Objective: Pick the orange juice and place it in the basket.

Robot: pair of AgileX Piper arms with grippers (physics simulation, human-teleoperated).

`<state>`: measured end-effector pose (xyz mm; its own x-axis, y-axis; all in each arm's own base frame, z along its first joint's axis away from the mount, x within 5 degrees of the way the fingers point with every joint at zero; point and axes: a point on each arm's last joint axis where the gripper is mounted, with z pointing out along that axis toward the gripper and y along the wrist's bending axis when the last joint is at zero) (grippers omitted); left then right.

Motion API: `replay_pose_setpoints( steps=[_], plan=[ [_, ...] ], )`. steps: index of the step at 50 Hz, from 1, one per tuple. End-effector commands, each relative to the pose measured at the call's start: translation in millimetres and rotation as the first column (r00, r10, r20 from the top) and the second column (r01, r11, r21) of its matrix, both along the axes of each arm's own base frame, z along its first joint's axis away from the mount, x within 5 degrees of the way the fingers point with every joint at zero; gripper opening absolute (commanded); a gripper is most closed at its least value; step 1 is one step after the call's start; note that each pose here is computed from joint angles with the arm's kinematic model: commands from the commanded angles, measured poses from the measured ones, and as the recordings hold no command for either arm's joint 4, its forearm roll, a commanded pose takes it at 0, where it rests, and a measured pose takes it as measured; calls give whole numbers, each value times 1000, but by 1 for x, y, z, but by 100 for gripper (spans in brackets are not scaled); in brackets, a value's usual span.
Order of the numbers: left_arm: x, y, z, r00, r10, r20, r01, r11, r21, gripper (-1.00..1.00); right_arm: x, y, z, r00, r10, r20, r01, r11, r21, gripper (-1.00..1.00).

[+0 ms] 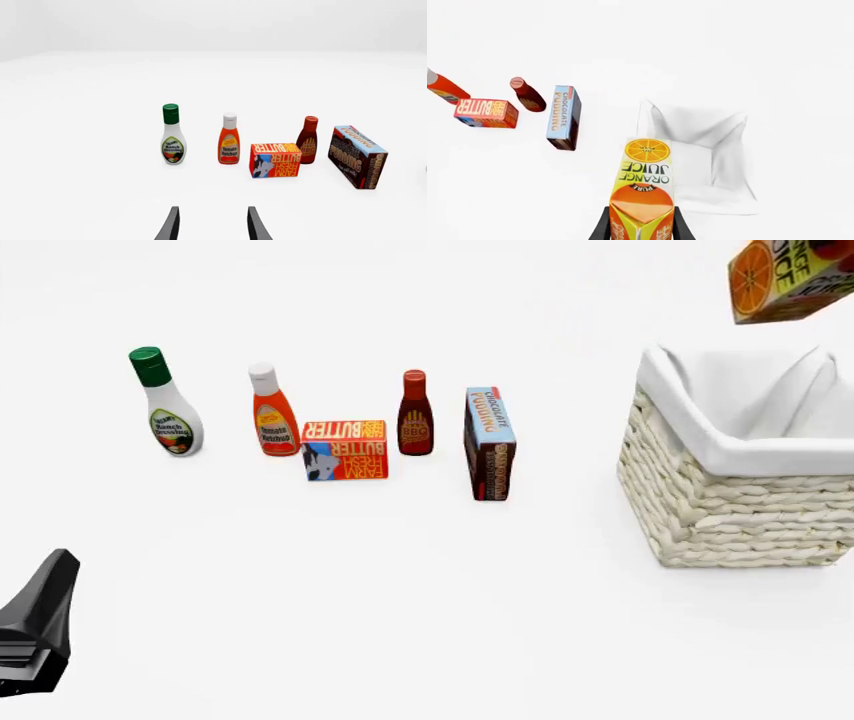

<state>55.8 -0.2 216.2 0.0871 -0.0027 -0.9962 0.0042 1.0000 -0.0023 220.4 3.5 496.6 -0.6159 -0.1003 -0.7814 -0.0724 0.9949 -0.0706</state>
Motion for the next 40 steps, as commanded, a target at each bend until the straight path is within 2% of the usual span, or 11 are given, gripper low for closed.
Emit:
replay_pose_setpoints(
  steps=[1, 14, 20, 40],
  plan=[
    [0, 0, 0, 1000, 0, 2, 0, 1000, 3, 100, -2, -11, -2, 999, -43, -6, 43, 999, -9, -100],
    [0, 0, 0, 1000, 0, 2, 0, 1000, 3, 100, 3, -15, -7, 997, -71, -26, 71, 997, 2, -100],
    [0, 0, 0, 1000, 0, 2, 0, 1000, 3, 100, 5, -19, -10, 996, -79, -37, 79, 997, -10, -100],
    [0, 0, 0, 1000, 0, 2, 0, 1000, 3, 100, 8, -27, -24, 989, -116, -87, 116, 993, -6, -100]
  ],
)
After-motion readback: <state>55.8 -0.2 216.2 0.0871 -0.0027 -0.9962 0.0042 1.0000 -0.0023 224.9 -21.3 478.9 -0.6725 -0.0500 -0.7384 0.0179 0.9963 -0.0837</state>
